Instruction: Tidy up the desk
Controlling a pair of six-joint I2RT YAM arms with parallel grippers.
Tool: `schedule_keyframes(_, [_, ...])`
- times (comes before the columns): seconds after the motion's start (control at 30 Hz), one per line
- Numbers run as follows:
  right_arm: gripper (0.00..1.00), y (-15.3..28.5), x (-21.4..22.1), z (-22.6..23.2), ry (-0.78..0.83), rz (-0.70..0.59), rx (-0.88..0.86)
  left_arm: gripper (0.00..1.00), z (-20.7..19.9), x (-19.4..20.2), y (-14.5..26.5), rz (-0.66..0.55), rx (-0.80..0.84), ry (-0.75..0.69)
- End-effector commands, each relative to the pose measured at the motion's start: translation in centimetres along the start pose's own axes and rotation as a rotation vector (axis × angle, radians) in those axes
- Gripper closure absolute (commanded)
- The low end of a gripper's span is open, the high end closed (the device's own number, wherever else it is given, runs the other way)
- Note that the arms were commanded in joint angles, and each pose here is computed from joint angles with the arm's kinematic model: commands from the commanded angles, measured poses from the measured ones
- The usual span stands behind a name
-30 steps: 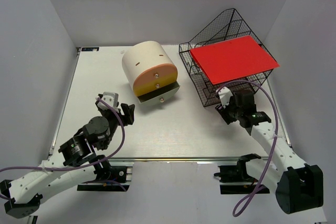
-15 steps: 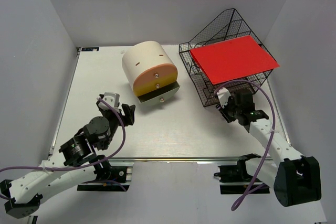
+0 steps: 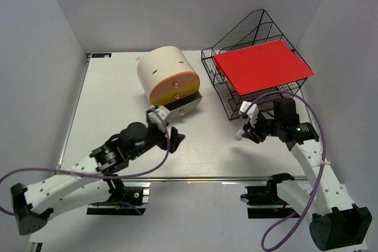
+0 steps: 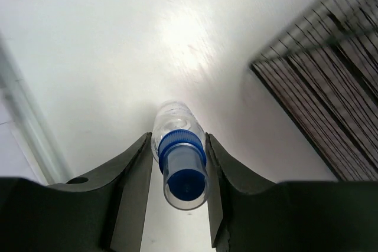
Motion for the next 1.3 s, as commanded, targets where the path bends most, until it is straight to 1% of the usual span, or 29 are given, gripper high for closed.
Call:
schedule_keyframes(0.0, [0.9, 1.3, -3.2, 2.1, 0.078, -0.141, -0.227, 0.09, -4.0, -0.9, -1.2, 0.056, 0.298, 0.028])
schedule_keyframes(0.03, [0.92, 1.3, -3.9, 2.4, 0.071, -0.178, -0.287, 0.09, -4.6, -1.1, -1.3, 0.052, 0.342, 0.028])
schedule_keyframes(0.07, [0.93, 1.6, -4.6, 2.6, 0.078, -0.204, -0.323, 0.08, -5.0, -1.7, -1.4, 0.015, 0.387, 0.014])
schedule_keyframes(0.1, [0.94, 2.5, -6.1, 2.4, 0.103, -0.243, -0.335, 0.08, -5.8, -1.3, -1.0, 0.015, 0.483, -0.008])
schedule_keyframes(0.13, [0.94, 2.8, -6.8, 2.9, 0.085, -0.277, -0.4, 0.08, -6.1, -1.2, -0.8, -0.006, 0.527, -0.036])
schedule_keyframes(0.17, [0.95, 3.3, -7.6, 3.1, 0.092, -0.304, -0.425, 0.06, -6.2, -0.7, -0.5, -0.056, 0.573, -0.081])
schedule_keyframes(0.2, [0.95, 4.1, -9.3, 3.2, 0.112, -0.366, -0.454, 0.06, -6.4, -0.2, -0.2, -0.068, 0.612, -0.091])
schedule_keyframes(0.27, [0.95, 4.6, -10.1, 3.4, 0.101, -0.392, -0.503, 0.04, -6.4, -0.3, -0.1, -0.139, 0.629, -0.113])
schedule_keyframes(0.3, [0.95, 4.9, -10.9, 3.3, 0.102, -0.425, -0.529, 0.04, -6.5, 0.3, -0.2, -0.135, 0.648, -0.12])
schedule_keyframes(0.37, [0.95, 5.0, -11.5, 3.5, 0.108, -0.449, -0.555, 0.04, -6.8, 0.3, -0.3, -0.153, 0.676, -0.131])
schedule_keyframes(0.47, [0.95, 4.7, -12.0, 3.5, 0.115, -0.477, -0.582, 0.04, -7.5, 0.3, -1.0, -0.151, 0.729, -0.129])
schedule_keyframes(0.5, [0.95, 4.6, -12.1, 3.6, 0.112, -0.482, -0.596, 0.04, -7.8, 0.2, -1.6, -0.133, 0.733, -0.126])
schedule_keyframes(0.67, [0.96, 4.1, -12.7, 4.2, 0.122, -0.499, -0.636, 0.03, -8.8, -0.9, -3.2, -0.138, 0.758, -0.121])
schedule_keyframes(0.8, [0.96, 3.9, -13.1, 4.9, 0.145, -0.501, -0.651, 0.02, -9.1, -1.1, -4.8, -0.117, 0.73, -0.108])
schedule_keyframes(0.83, [0.96, 3.5, -12.6, 5.0, 0.135, -0.491, -0.653, 0.02, -9.2, -1.8, -5.2, -0.127, 0.719, -0.104])
schedule_keyframes(0.87, [0.96, 3.4, -12.5, 4.9, 0.143, -0.485, -0.637, 0.02, -9.2, -1.9, -5.4, -0.129, 0.714, -0.103])
schedule_keyframes(1.0, [0.96, 2.3, -11.7, 5.7, 0.138, -0.461, -0.662, 0.02, -9.4, -2.4, -5.9, -0.128, 0.709, -0.094])
schedule_keyframes(1.1, [0.96, 1.8, -11.8, 6.1, 0.141, -0.458, -0.68, 0.04, -9.6, -2.4, -6.5, -0.104, 0.712, -0.091])
schedule_keyframes(1.27, [0.96, 1.5, -12.5, 6.5, 0.158, -0.458, -0.692, 0.09, -9.7, -2.3, -7.2, -0.081, 0.698, -0.081])
Point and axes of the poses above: each gripper's point midway between its finger pads, its own y axis back along the fingers, its own z axis along the line the jaws close on, x = y × z, the point moved 7 cm from there along y, back along the fingers, and after that the axes turned 2 degrees about -y, right-handed, at the moved point
